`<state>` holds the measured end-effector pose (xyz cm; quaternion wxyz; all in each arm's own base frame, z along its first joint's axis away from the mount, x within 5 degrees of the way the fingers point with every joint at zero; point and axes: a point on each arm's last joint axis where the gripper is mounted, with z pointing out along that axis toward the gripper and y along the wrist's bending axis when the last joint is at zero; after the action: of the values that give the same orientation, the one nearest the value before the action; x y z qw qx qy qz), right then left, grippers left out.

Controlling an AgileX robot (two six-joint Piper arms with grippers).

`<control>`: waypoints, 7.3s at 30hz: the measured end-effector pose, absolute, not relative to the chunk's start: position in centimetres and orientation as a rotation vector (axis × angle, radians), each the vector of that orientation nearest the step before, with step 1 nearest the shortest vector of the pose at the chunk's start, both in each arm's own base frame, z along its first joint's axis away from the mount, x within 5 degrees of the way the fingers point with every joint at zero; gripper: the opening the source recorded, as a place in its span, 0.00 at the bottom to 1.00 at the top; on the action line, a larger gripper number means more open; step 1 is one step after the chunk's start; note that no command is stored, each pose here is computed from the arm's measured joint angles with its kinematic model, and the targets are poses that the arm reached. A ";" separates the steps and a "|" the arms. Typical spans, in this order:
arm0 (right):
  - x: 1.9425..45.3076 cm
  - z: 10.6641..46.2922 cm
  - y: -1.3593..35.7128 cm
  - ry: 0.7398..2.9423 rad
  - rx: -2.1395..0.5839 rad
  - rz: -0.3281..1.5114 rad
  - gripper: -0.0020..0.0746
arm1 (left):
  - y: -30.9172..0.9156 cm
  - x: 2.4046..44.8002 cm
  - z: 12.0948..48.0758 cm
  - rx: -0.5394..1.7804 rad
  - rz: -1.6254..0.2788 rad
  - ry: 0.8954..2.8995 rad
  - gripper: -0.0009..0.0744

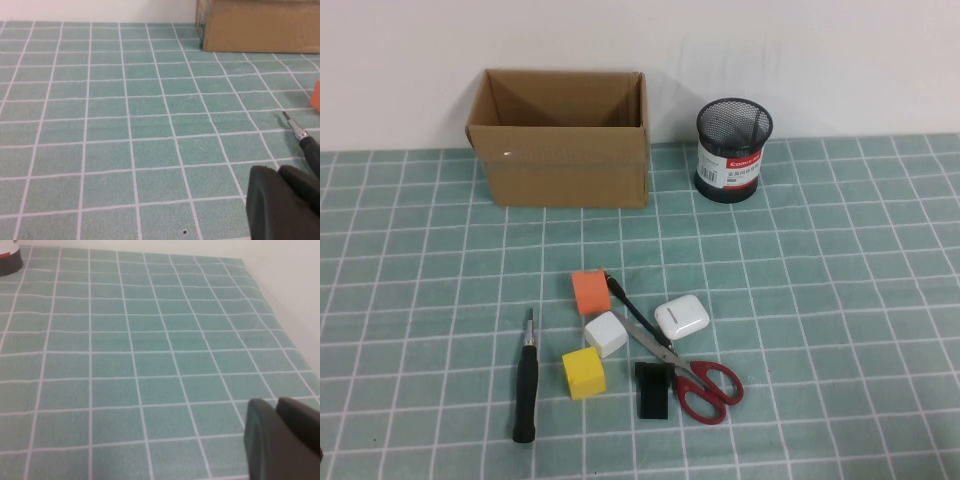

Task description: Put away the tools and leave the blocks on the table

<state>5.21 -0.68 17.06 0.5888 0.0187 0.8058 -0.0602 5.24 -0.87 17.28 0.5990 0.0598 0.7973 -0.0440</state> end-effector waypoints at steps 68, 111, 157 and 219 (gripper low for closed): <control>5.2 17.1 -0.7 1.877 0.043 -0.141 0.02 | -14.4 23.9 21.6 0.548 -0.347 2.875 0.12; 5.2 17.1 -0.7 1.877 0.042 -0.143 0.02 | -15.8 25.6 22.2 0.608 -0.188 2.601 0.25; 5.2 17.1 -0.7 1.877 0.042 -0.143 0.02 | -35.1 41.6 22.8 0.685 -0.467 1.503 0.25; 5.2 17.1 -0.7 1.877 0.042 -0.143 0.02 | -34.5 43.6 19.3 0.480 -0.426 1.534 0.32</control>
<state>5.20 -0.69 17.06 0.5887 0.0180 0.8058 -0.0614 43.57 -34.51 19.33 0.6740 0.2131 0.6816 -0.1893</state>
